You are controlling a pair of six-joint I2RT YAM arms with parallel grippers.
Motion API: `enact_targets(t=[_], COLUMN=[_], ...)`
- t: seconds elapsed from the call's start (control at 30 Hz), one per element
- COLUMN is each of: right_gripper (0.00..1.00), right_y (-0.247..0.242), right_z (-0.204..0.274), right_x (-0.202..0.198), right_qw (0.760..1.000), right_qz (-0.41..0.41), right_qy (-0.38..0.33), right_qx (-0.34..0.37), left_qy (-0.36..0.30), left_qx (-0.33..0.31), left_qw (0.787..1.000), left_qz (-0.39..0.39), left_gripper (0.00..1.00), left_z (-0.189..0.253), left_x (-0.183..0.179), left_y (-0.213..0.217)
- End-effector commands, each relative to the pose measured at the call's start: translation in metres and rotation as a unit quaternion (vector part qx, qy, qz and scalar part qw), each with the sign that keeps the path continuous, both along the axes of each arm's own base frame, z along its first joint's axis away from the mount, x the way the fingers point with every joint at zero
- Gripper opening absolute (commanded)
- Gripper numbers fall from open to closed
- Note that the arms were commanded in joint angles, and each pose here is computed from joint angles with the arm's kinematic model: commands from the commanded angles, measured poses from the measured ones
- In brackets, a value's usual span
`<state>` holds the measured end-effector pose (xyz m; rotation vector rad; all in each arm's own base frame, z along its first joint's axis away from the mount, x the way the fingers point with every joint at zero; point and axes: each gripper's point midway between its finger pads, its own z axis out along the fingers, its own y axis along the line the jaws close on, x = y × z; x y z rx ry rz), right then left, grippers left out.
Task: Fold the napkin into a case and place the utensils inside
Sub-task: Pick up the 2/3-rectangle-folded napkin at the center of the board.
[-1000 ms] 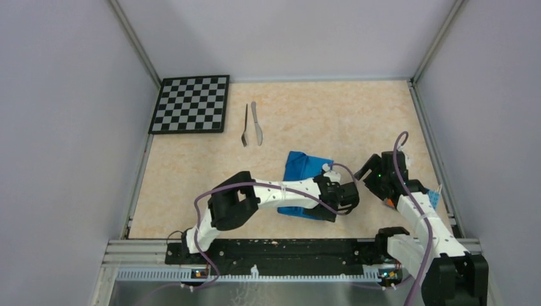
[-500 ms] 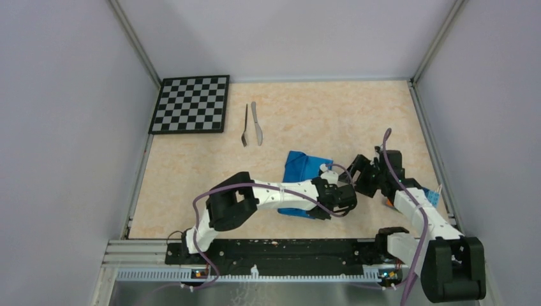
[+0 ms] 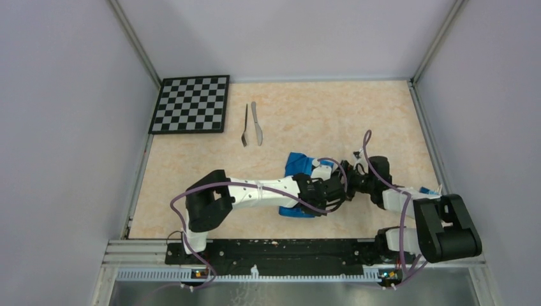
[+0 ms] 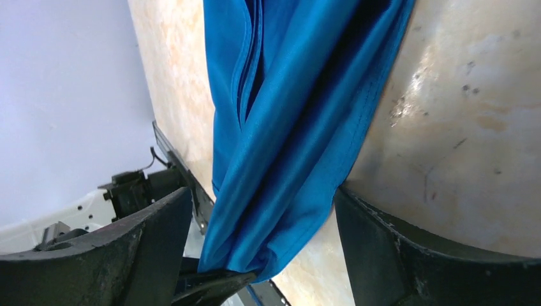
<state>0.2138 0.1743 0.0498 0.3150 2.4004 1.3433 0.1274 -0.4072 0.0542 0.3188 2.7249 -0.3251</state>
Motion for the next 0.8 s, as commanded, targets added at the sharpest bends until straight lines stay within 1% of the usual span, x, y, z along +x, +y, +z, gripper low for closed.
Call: enact_targets(t=[0.0,0.23,0.37,0.47,0.6,0.77], right_gripper=[0.80,0.80,0.80,0.81,0.81,0.82], right_y=[0.013,0.011,0.007,0.003,0.005,0.007], right_z=[0.010,0.007,0.004,0.003,0.005,0.002], right_x=[0.007,0.000,-0.016,-0.030,-0.044,-0.045], right_qw=[0.999,0.999,0.999,0.999,0.999,0.998], right_qz=[0.004,-0.009,-0.020,-0.024,-0.027,-0.041], right_qy=[-0.034,-0.017,0.010,0.016,0.028,0.034], right_qx=[0.025,0.028,0.025,0.016,0.026,0.045], left_qy=[-0.008,-0.007,-0.008,-0.010,-0.009,-0.006], left_qx=[-0.036,-0.037,-0.035,-0.038,-0.040,-0.043], left_qw=[0.999,0.999,0.999,0.999,0.999,0.999], left_qz=[-0.007,-0.009,-0.013,-0.014,-0.018,-0.021], left_gripper=[0.00,0.00,0.00,0.00,0.00,0.00], left_z=[0.023,0.026,0.027,0.029,0.030,0.031], left_x=[0.001,0.003,0.004,0.005,0.005,0.004], left_y=[-0.007,-0.005,-0.006,-0.007,-0.009,-0.010])
